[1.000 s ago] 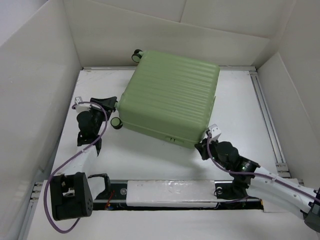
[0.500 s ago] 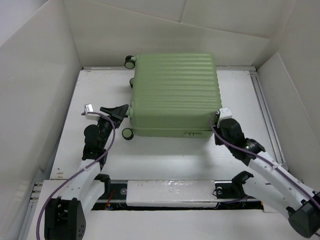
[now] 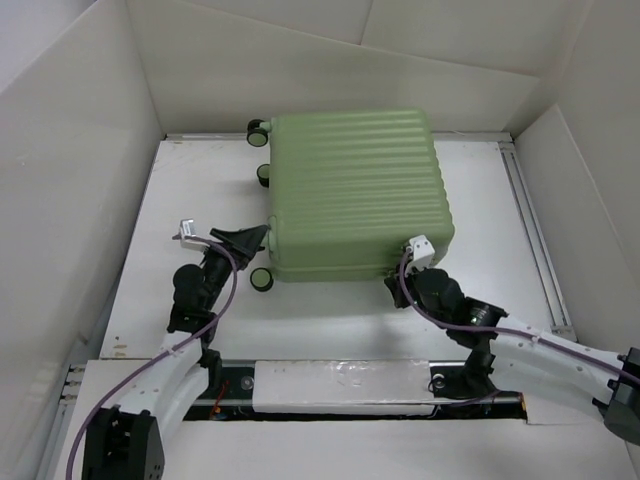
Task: Pack the luggage
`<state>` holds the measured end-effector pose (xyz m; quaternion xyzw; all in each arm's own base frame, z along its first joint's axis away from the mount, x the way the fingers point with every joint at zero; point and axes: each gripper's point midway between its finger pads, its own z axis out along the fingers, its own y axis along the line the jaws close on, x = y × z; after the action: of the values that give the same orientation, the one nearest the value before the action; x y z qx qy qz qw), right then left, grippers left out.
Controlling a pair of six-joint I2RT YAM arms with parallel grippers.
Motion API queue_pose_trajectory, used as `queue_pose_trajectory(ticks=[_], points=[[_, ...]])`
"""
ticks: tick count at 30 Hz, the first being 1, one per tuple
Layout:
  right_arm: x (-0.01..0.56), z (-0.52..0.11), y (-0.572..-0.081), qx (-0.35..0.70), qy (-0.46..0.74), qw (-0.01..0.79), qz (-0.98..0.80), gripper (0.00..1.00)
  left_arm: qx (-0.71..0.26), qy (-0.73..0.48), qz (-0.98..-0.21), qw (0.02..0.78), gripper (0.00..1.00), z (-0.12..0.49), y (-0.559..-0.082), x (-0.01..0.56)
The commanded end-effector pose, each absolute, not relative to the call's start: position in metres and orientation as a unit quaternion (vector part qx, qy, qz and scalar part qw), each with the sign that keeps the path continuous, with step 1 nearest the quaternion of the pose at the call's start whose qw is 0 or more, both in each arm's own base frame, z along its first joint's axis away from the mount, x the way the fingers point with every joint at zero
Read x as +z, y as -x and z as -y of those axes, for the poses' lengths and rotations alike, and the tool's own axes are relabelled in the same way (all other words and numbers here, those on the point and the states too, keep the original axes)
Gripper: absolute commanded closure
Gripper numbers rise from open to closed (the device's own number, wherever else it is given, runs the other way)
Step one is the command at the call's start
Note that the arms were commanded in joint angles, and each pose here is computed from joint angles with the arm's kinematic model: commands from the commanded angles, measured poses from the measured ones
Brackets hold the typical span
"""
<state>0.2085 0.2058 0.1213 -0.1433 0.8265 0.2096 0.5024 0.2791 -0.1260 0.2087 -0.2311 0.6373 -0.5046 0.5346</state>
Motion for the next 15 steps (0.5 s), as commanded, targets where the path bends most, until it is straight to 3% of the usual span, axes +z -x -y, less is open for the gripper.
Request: queue_pose_trajectory(ticks=[1, 6, 9, 15], points=[[0.245, -0.271, -0.182, 0.402, 0.157, 0.553, -0.713, 1.00, -0.554, 0.097, -0.664, 0.493, 1.00, 0.182, -0.239, 0.209], [0.229, -0.317, -0.198, 0.379, 0.196, 0.523, -0.738, 1.00, -0.579, 0.064, -0.668, 0.463, 1.00, 0.223, -0.219, 0.218], [0.211, -0.376, -0.184, 0.389, 0.245, 0.506, -0.730, 1.00, -0.590, 0.053, -0.668, 0.450, 1.00, 0.242, -0.208, 0.223], [0.195, -0.434, -0.158, 0.401, 0.279, 0.496, -0.718, 1.00, -0.630, 0.039, -0.655, 0.415, 1.00, 0.255, -0.189, 0.241]])
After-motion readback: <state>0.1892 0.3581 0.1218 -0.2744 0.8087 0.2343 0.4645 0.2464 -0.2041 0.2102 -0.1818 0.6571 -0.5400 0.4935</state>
